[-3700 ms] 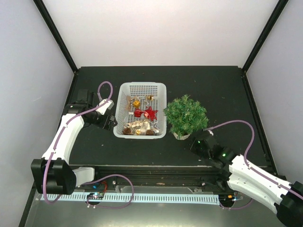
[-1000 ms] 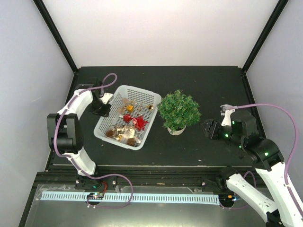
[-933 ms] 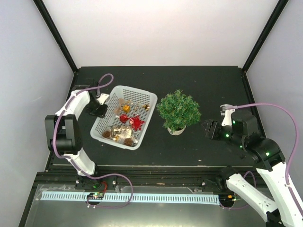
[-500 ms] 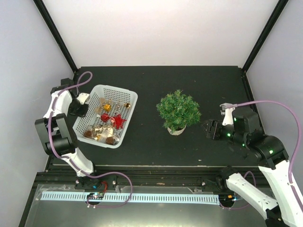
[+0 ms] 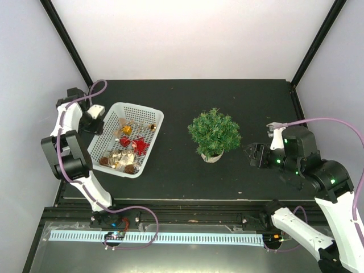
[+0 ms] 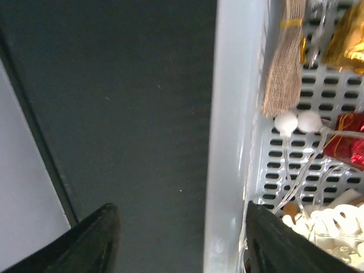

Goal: Decorate the small christmas tree

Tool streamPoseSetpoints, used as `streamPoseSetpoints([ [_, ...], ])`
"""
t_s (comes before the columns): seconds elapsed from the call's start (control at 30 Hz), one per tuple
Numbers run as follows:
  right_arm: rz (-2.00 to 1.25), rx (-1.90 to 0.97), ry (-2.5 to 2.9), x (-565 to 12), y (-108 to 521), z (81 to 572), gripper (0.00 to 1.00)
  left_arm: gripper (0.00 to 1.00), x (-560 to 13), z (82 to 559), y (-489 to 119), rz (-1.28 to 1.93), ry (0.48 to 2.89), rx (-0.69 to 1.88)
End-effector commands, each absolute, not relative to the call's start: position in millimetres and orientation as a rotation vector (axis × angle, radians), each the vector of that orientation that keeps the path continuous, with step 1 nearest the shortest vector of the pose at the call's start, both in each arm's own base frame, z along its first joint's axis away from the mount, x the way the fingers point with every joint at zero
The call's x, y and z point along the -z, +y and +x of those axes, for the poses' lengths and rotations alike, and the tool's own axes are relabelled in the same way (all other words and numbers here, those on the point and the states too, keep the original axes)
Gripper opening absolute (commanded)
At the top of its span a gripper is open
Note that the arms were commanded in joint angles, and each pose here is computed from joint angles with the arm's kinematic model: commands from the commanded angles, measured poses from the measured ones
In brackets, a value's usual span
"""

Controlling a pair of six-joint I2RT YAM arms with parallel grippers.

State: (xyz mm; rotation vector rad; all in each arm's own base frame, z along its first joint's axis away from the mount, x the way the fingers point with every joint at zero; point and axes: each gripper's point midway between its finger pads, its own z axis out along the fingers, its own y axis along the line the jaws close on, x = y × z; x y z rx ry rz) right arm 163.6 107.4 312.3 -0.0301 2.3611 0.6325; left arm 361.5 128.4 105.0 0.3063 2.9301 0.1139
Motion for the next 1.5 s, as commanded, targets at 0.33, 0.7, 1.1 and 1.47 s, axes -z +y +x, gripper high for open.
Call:
streamPoseSetpoints([
  [0.33, -0.083, -0.596, 2.422, -294.8, 109.3, 164.7, 0.75, 0.66, -162.0, 342.1, 68.5, 0.494, 2.792, 0.007],
  [0.7, -0.074, -0.538, 2.405, -302.3, 105.7, 175.7, 0.78, 0.65, -100.8, 320.0, 64.4, 0.536, 2.922, -0.058],
  [1.1, -0.037, -0.553, 2.376, -295.7, 102.9, 174.0, 0.83, 0.65, -72.2, 340.3, 68.0, 0.47, 2.987, -0.084],
  [1.47, 0.013, -0.565, 2.371, -285.6, 97.0, 165.8, 0.83, 0.64, -55.1, 353.0, 69.4, 0.437, 3.028, -0.13],
])
